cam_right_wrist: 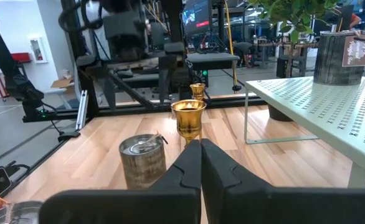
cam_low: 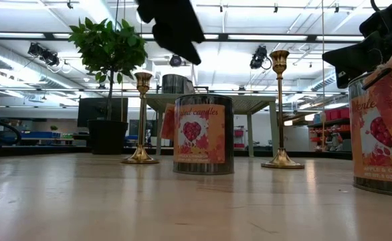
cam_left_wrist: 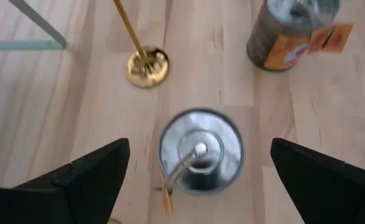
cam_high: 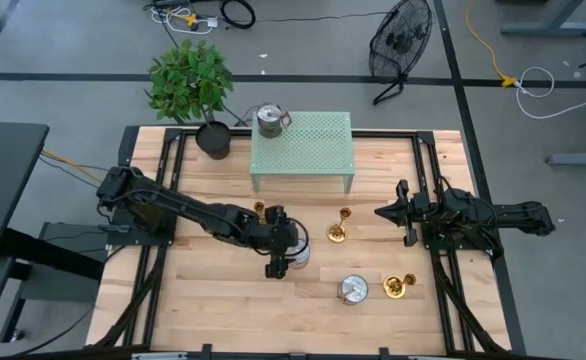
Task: Pick & Place candle stick holders
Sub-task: Put the top silver scented candle on the shelf
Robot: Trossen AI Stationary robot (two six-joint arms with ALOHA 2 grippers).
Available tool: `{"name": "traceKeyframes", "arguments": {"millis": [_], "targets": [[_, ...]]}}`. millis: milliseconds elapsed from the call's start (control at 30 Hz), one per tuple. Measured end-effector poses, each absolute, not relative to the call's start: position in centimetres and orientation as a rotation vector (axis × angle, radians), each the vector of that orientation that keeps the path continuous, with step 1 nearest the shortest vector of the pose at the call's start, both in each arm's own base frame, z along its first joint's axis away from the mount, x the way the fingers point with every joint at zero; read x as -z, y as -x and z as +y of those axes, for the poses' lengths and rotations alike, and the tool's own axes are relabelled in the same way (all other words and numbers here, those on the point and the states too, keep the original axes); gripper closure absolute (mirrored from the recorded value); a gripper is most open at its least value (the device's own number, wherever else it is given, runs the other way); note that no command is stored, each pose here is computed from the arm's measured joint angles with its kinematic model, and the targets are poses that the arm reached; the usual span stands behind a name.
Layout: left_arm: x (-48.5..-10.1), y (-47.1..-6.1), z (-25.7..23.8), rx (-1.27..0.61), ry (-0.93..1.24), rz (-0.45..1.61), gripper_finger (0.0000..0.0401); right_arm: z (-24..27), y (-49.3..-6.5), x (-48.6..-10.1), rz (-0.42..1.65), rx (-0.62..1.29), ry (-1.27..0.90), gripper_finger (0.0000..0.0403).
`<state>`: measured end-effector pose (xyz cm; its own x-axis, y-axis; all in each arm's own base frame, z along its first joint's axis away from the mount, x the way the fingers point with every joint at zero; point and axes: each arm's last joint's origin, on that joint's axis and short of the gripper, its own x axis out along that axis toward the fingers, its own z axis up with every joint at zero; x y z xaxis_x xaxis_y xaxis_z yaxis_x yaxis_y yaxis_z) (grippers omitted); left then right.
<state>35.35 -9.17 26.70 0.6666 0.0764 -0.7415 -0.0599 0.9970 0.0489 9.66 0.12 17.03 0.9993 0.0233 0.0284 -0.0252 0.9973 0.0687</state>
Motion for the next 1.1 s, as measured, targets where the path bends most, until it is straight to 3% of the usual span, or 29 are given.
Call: {"name": "traceKeyframes", "arguments": {"millis": [667, 1100], "targets": [[-28.5, -36.1, -7.7, -0.032, 0.009, 0.817, 0.0001, 0.1, -9.7, -17.0, -0.028, -0.025, -0.070, 0.0400], [-25.2, -37.5, -8.7, 0.013, -0.039, 0.911, 0.0001, 0.1, -9.7, -17.0, -0.028, -0.025, -0.069, 0.0400]]}}
